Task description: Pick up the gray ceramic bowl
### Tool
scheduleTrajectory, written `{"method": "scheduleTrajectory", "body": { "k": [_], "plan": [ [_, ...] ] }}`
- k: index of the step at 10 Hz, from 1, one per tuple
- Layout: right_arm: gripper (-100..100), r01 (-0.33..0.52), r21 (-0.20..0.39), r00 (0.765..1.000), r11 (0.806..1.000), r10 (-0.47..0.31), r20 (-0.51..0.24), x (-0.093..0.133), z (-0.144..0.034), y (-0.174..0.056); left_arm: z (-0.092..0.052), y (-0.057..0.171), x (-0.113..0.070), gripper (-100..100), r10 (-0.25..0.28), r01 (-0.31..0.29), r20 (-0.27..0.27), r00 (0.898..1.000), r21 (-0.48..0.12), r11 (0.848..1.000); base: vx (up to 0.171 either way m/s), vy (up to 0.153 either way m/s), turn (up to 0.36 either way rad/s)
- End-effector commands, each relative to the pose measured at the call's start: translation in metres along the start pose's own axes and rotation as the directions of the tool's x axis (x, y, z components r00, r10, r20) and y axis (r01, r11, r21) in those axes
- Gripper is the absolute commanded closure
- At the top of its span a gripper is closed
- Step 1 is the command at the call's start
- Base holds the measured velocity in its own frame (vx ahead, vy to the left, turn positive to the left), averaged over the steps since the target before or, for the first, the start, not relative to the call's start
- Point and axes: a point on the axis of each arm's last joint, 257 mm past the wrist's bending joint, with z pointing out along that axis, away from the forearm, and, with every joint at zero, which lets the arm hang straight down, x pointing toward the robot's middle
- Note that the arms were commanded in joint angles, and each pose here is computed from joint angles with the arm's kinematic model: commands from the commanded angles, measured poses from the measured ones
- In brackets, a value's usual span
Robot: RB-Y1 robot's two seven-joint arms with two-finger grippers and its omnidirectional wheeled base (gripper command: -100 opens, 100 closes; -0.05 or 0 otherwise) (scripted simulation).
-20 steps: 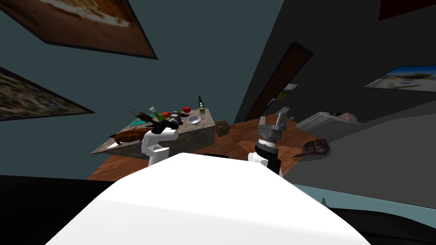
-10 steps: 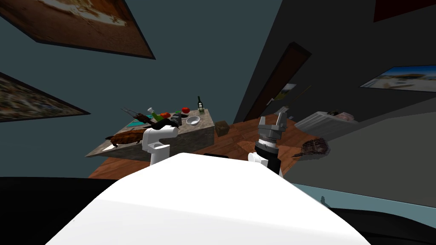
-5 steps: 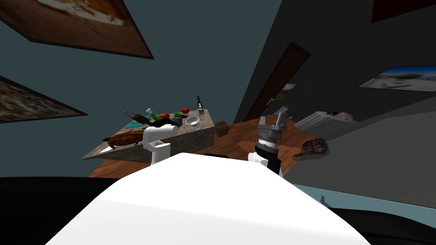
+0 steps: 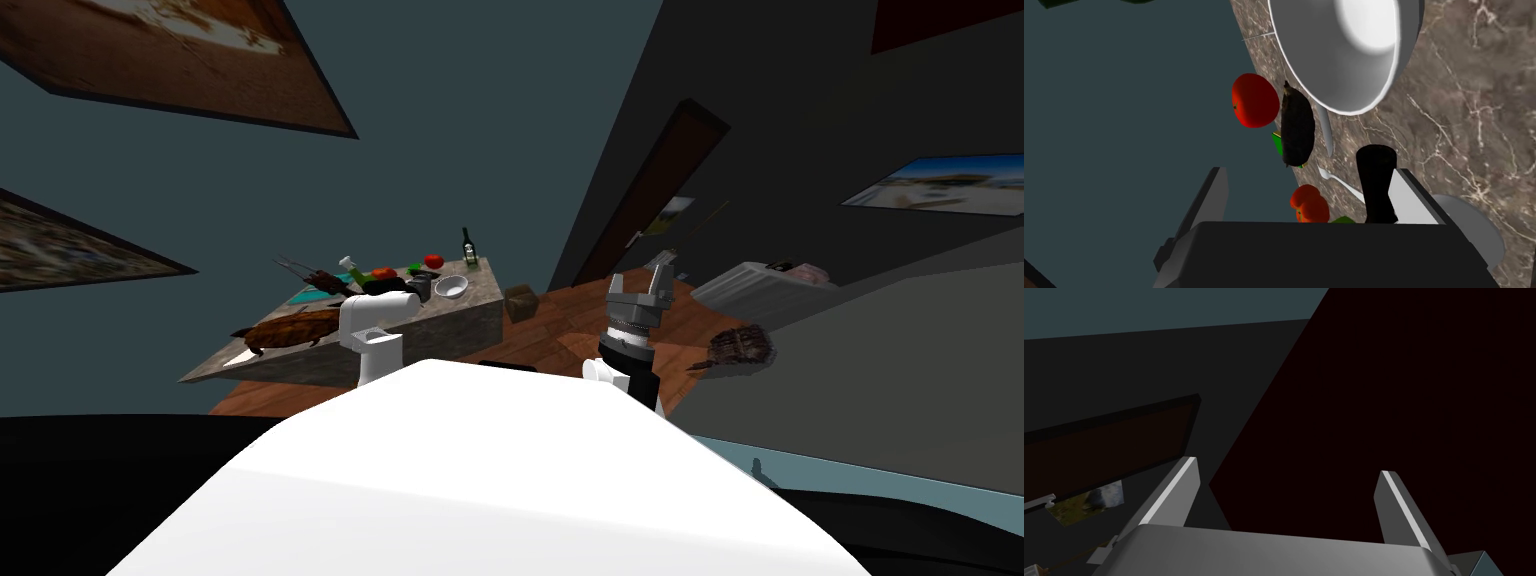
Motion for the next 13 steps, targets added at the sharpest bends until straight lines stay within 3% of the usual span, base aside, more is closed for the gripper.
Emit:
{"method": "scheduleTrajectory", "body": {
  "k": [1, 7, 13],
  "plan": [
    [0, 0.0, 0.0, 1.0, 1.0, 0.0, 0.0, 0.0, 0.0, 0.0, 0.0, 0.009, 0.002, -100, 0.004, -0.004, -0.011, 1.0, -0.043, 0.999, 0.044, 0.01, -0.007],
    [0, 0.0, 0.0, 1.0, 1.0, 0.0, 0.0, 0.0, 0.0, 0.0, -0.001, 0.036, 0.018, -100, 0.026, -0.037, -0.066, 0.997, -0.173, 0.984, 0.044, 0.017, -0.007],
    [0, 0.0, 0.0, 1.0, 1.0, 0.0, 0.0, 0.0, 0.0, 0.0, -0.008, 0.068, 0.034, -100, 0.047, -0.086, -0.13, 0.99, -0.312, 0.946, 0.05, 0.021, -0.007]
  ]
}}
